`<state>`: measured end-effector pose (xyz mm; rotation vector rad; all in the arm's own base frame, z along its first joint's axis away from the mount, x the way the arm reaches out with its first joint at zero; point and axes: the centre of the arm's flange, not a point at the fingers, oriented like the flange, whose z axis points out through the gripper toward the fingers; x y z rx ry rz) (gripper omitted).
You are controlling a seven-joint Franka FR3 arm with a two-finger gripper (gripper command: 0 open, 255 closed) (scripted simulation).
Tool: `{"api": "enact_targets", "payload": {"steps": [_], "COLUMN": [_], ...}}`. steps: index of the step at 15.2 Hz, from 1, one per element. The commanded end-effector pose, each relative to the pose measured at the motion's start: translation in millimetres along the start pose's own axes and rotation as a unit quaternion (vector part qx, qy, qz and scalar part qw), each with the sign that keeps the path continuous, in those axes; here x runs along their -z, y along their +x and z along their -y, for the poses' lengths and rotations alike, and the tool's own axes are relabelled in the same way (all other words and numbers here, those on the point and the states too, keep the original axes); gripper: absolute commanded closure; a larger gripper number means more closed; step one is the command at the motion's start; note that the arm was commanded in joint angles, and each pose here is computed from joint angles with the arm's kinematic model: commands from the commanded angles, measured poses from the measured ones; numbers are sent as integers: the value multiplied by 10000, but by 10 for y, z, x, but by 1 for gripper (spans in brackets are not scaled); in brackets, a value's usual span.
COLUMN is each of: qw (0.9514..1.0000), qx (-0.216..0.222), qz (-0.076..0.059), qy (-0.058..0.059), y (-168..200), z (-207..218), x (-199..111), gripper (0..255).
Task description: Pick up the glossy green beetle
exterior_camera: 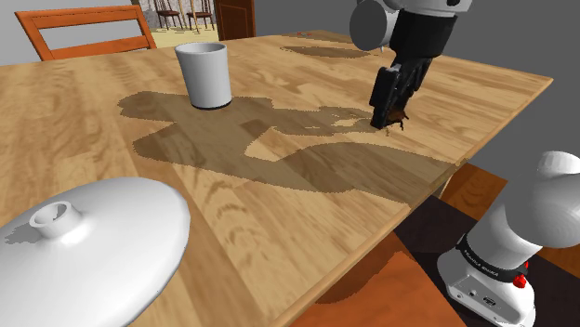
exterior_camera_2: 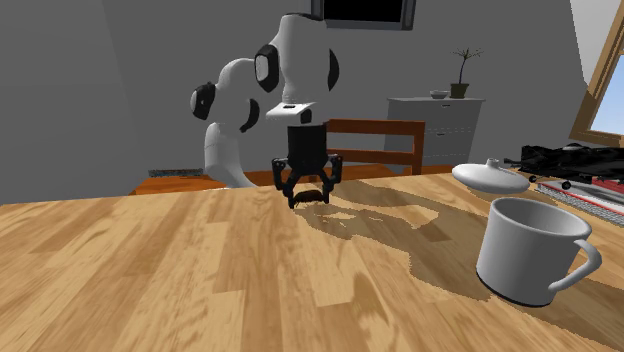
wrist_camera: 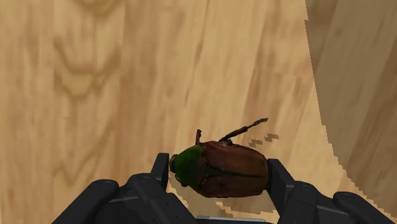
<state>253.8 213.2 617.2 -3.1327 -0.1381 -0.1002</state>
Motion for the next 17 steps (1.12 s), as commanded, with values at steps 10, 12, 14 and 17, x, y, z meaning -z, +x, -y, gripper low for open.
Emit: {"api": "enact_targets", "payload": {"steps": [10, 12, 14, 17], "qw": [10000, 10000, 10000, 10000], "qx": [0, 0, 0, 0], "qz": [0, 0, 0, 0], "qy": [0, 0, 0, 0], "y": [35, 41, 48, 52], "z": [2, 2, 3, 3], "x": [533, 639, 744, 805], "gripper": [255, 255, 255, 255]}}
